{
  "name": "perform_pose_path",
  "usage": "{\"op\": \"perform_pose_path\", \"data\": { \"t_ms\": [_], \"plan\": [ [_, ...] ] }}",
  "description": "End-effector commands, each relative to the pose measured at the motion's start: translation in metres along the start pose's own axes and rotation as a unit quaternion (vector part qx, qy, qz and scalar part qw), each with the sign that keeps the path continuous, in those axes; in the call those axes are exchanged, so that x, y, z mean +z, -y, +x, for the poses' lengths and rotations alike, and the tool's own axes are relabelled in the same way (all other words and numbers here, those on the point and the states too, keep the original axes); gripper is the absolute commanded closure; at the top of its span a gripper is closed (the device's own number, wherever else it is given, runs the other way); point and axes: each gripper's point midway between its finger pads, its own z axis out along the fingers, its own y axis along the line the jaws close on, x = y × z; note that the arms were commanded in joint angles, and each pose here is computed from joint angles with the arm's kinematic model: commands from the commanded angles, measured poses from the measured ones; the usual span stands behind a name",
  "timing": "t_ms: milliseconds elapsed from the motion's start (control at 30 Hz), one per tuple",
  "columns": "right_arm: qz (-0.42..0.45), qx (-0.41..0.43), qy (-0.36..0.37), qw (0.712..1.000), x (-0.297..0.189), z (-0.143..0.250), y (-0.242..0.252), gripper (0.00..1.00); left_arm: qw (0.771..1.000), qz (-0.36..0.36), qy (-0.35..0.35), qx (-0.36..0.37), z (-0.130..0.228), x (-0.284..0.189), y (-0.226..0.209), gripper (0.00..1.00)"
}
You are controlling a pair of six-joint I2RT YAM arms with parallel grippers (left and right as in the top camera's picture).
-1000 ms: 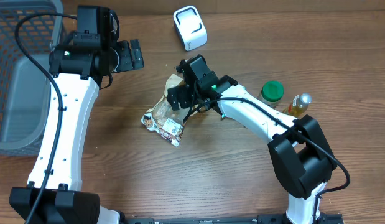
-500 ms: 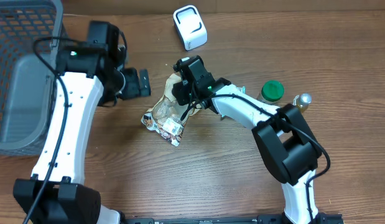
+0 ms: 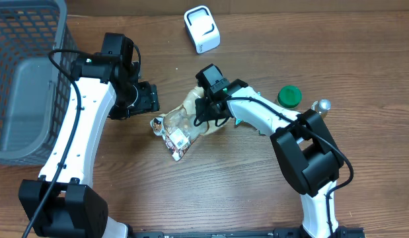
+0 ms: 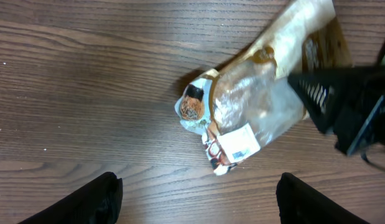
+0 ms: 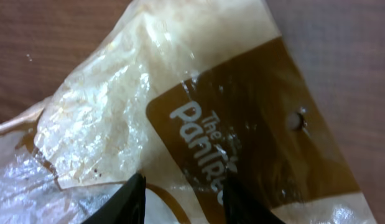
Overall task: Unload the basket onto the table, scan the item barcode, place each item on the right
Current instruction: 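Lower the left gripper onto the snack bag beside the right gripper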
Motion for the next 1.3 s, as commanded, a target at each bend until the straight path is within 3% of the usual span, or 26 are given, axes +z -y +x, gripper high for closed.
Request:
{"op": "perform_pose_path", "data": {
  "t_ms": [0,233,400,567,700,867,933,1067,1133,1267],
  "plan": [
    [-0.018,0.053,-0.099,0.994,0.01,0.047,0.001,0.62,1.0,0.003,-0.006,-0.002,0.002,0.004,0.001,0.25],
    [-0.017,0.055,-0.179,0.982,0.002,0.089,-0.008,0.55,0.999,0.004,0.001,-0.049,0.0,0.017,0.0,0.29],
    [-0.016,0.054,-0.181,0.982,0.002,0.091,-0.009,0.52,0.997,0.01,0.006,-0.076,-0.001,0.032,0.005,0.64],
    [-0.016,0.056,-0.18,0.982,0.002,0.09,-0.008,0.43,0.997,0.009,0.0,-0.074,0.008,0.052,0.008,0.96],
    [-0.016,0.056,-0.18,0.982,0.002,0.09,-0.008,0.3,0.998,0.014,-0.004,-0.064,0.015,0.067,0.014,0.95],
    [-0.019,0.054,-0.175,0.983,0.003,0.087,-0.009,0.0,0.997,0.03,-0.003,-0.072,0.018,0.074,0.028,0.8],
    [-0.022,0.053,-0.169,0.984,0.004,0.085,-0.01,0.0,0.996,0.034,0.0,-0.08,0.017,0.074,0.033,0.79],
    [-0.022,0.053,-0.17,0.984,0.003,0.085,-0.01,0.0,0.997,0.038,0.012,-0.064,0.016,0.078,0.045,0.86],
    [-0.022,0.053,-0.169,0.984,0.001,0.084,-0.011,0.1,0.998,0.036,0.014,-0.056,0.019,0.081,0.048,0.87],
    [-0.037,0.031,-0.144,0.988,-0.025,0.067,-0.022,0.11,0.998,0.027,0.02,-0.049,0.022,0.09,0.047,0.9]
  ]
}}
